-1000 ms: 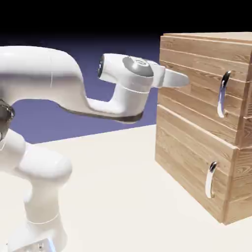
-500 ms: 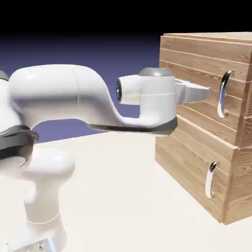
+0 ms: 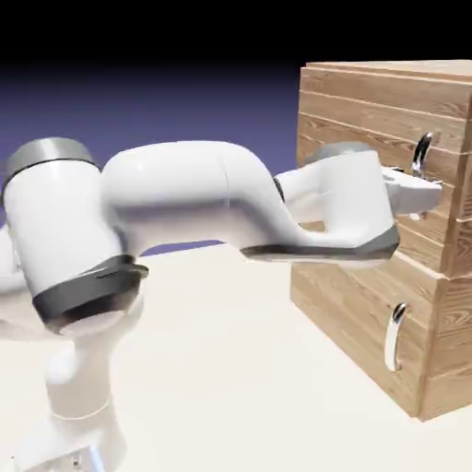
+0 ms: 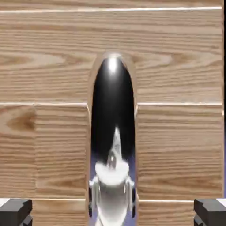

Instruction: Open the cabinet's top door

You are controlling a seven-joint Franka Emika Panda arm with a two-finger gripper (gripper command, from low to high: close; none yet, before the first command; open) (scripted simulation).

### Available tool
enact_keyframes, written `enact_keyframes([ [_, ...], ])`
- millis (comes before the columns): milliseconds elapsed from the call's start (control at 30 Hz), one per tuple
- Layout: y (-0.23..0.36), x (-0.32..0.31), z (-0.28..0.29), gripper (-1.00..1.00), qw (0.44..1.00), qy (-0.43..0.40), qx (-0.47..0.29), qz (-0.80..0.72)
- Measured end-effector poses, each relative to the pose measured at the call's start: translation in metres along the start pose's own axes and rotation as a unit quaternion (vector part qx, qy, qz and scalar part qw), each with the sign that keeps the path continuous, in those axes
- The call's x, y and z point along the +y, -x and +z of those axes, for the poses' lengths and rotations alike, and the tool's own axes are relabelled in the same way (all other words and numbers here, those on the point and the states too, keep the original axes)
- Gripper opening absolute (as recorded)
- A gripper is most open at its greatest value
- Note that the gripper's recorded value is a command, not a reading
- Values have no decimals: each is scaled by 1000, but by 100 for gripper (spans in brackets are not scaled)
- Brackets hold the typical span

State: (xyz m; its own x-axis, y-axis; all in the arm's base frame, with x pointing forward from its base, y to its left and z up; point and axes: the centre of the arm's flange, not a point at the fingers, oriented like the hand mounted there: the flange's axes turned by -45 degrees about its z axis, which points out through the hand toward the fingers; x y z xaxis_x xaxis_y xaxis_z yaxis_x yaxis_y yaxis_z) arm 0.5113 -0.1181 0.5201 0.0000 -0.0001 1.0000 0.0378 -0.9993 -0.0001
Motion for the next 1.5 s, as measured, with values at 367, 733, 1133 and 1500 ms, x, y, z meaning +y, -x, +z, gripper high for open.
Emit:
enact_keyframes([
  [367, 0, -29, -73, -100, 997, 78, 0, -1],
  [733, 0, -68, -139, -100, 988, 154, 0, -1],
  [1133, 0, -112, -194, -100, 975, 224, 0, -2],
  [1500, 0, -145, -226, -100, 963, 269, 0, -2],
])
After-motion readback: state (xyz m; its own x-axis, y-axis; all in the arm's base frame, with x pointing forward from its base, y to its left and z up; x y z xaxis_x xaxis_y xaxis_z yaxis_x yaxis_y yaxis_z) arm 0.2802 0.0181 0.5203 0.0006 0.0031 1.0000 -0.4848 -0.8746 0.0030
